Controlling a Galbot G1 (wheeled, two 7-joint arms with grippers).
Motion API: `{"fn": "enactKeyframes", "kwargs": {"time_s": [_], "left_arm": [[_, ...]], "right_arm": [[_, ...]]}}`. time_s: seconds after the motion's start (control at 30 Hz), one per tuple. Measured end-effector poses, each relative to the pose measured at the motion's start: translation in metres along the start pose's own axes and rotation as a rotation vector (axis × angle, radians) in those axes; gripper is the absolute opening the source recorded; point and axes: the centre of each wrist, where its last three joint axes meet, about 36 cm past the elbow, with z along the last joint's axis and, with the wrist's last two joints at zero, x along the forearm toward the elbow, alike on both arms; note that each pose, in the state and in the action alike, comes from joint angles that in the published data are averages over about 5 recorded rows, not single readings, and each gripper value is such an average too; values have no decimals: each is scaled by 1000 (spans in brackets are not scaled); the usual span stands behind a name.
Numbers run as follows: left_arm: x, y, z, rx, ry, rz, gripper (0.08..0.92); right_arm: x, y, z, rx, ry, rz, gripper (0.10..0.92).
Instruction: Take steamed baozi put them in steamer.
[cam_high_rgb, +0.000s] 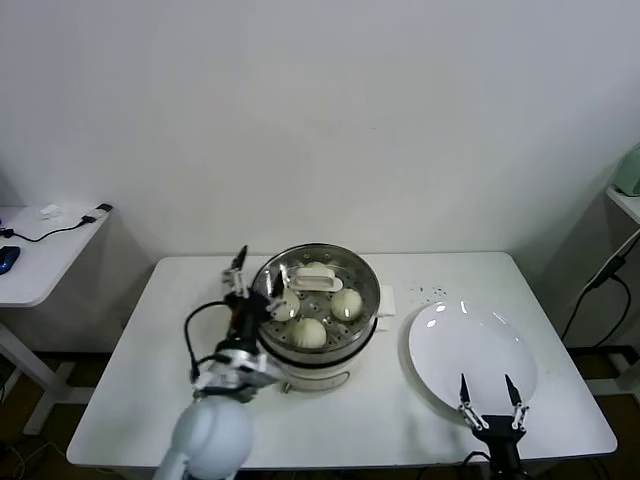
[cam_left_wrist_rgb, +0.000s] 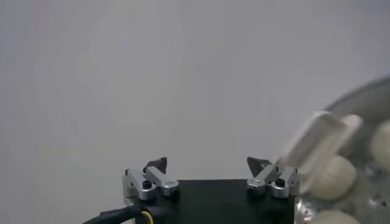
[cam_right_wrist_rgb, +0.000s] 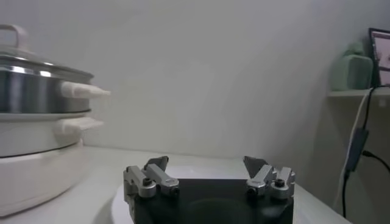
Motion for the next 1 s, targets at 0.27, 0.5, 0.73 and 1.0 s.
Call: {"fn": "enactKeyframes", "kwargs": {"time_s": [0.27, 0.5, 0.73, 1.0], "left_arm": [[15, 43, 74, 382, 45, -29, 823], [35, 35, 135, 580, 98, -27, 823], [55, 10, 184, 663, 149, -35, 823], [74, -5, 212, 696, 175, -51, 823]], "right_arm": [[-1, 1, 0, -7, -18, -2, 823], [-2, -4, -3, -13, -23, 18, 823], [0, -8, -3, -21, -8, 26, 823], [3, -6, -2, -32, -4, 28, 823]]}}
